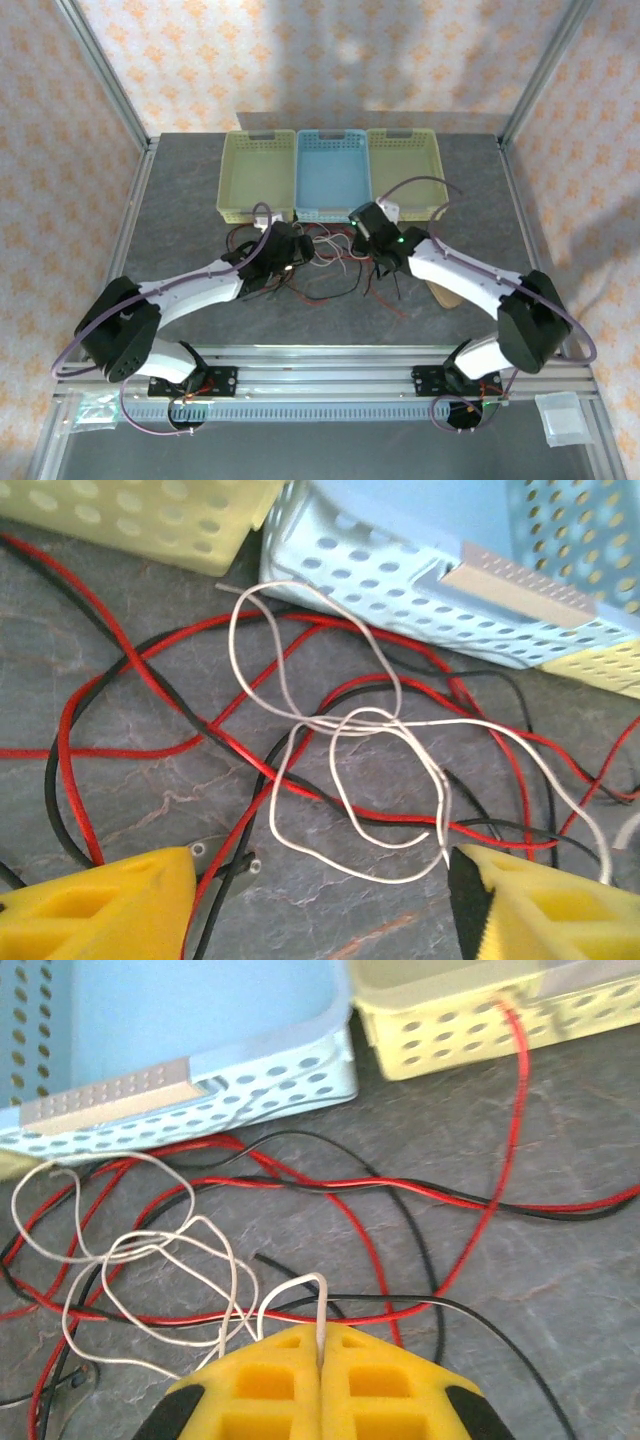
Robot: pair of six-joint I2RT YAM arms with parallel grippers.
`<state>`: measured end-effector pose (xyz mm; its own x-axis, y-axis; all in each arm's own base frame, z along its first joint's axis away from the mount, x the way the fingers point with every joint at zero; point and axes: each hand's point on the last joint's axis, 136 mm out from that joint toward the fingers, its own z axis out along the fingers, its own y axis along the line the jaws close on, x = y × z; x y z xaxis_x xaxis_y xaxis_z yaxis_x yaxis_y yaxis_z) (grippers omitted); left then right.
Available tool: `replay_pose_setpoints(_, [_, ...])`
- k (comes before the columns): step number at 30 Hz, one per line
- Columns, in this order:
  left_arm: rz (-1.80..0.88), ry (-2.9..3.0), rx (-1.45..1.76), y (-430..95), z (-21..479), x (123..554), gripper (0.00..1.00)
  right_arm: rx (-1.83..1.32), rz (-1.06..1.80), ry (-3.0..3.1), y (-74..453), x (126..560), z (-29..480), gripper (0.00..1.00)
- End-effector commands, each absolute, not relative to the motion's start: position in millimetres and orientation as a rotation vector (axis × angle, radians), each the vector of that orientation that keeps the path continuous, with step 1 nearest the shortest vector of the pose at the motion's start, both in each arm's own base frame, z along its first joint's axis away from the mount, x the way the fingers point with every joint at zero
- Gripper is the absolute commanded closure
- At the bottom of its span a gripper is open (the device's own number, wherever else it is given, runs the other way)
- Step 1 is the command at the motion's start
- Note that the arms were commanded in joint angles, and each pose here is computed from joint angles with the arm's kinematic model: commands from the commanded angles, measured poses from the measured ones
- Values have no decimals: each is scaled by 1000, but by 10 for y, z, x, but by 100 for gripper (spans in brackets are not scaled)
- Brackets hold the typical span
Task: Untangle the cables
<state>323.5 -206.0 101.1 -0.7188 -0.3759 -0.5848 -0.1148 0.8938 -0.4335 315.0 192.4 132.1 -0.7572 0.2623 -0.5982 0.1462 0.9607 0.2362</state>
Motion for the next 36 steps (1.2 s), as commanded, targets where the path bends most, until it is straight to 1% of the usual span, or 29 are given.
replay_pose_setpoints(1, [-432, 2413, -313, -2053, 910, 3244, 36, 412, 115, 2379, 1592, 3101, 1355, 100])
replay_pose_setpoints(4, [-463, 2446, -276, -2179, 869, 3277, 42, 470, 94, 2355, 1430, 3051, 1378, 100])
replay_pose_setpoints(8, [-492, 2477, -212, -2332, 846, 3312, 45, 519, 98, 2329, 1286, 3011, 1413, 100])
replay_pose_setpoints(11, [-521, 2489, -134, -2486, 880, 3339, 48, 502, 156, 2303, 1296, 3022, 1491, 100])
replay_pose_setpoints(15, [-528, 2539, -76, -2632, 841, 3354, 56, 454, 284, 2240, 1378, 3054, 1700, 100])
replay_pose_setpoints(18, [-559, 2582, -59, -2769, 794, 3320, 63, 452, 309, 2221, 1366, 3067, 1774, 100])
replay_pose_setpoints(19, [-579, 2592, -58, -2833, 782, 3298, 63, 454, 306, 2221, 1360, 3070, 1776, 100])
replay_pose_setpoints(21, [-571, 2607, -84, -2924, 756, 3247, 63, 455, 296, 2226, 1352, 3073, 1764, 100])
replay_pose_setpoints(28, [-547, 2705, -300, -3003, 481, 2995, 78, 472, 299, 2235, 1348, 3060, 1692, 100])
replay_pose_setpoints(32, [-489, 2696, -354, -2950, 455, 3047, 81, 477, 299, 2235, 1337, 3046, 1671, 100])
replay_pose_setpoints(36, [-444, 2693, -384, -2924, 436, 3136, 82, 475, 305, 2238, 1338, 3031, 1655, 100])
